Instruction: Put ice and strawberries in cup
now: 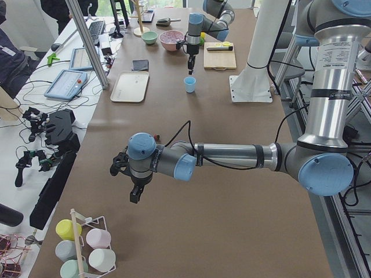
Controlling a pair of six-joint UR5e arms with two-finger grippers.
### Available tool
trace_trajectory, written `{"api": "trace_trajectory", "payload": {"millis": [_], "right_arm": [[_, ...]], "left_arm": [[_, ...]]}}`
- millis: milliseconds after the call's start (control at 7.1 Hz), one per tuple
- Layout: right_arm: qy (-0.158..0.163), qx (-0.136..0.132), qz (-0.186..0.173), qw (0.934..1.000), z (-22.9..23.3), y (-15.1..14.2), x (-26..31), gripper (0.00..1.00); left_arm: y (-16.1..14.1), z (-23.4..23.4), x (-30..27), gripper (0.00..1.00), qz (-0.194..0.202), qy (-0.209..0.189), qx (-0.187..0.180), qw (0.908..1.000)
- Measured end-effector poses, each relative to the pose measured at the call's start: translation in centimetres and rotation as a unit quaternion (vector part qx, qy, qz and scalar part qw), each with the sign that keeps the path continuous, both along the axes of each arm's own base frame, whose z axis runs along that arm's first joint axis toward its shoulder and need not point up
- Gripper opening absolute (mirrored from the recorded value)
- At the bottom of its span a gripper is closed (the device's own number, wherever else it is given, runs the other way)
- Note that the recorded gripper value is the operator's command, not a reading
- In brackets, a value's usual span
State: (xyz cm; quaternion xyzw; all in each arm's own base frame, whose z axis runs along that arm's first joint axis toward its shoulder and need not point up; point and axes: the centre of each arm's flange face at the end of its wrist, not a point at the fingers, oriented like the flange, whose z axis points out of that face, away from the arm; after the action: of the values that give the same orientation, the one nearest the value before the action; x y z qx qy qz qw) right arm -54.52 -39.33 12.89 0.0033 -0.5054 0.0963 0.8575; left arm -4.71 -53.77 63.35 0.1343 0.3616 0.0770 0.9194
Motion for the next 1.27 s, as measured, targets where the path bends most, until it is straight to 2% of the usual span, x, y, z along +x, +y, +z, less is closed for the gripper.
{"api": "trace_trajectory", "payload": {"millis": [423, 564, 704, 1268], "right_arm": [[0.013, 0.016, 0.007, 0.9998, 0.61, -1.24, -0.19, 0.0], [0.015, 0.014, 0.006, 0.9998, 0.79, -1.23, -0.49, 0.4], [0.017, 0.013, 0.006, 0.9998, 0.99, -1.11, -0.88, 0.98], [0.009, 0.023, 0.022, 0.9995, 0.54, -1.17, -0.47, 0.99]], "left_arm": [[-0.04, 0.47, 0.01, 0.98, 0.0, 0.0, 0.0, 1.0], [-0.14, 0.44, 0.04, 0.98, 0.0, 0.0, 0.0, 1.0], [-0.29, 0.37, 0.05, 0.98, 0.0, 0.0, 0.001, 1.0], [-0.59, 0.11, 0.07, 0.98, 0.0, 0.001, 0.003, 1.0]]}}
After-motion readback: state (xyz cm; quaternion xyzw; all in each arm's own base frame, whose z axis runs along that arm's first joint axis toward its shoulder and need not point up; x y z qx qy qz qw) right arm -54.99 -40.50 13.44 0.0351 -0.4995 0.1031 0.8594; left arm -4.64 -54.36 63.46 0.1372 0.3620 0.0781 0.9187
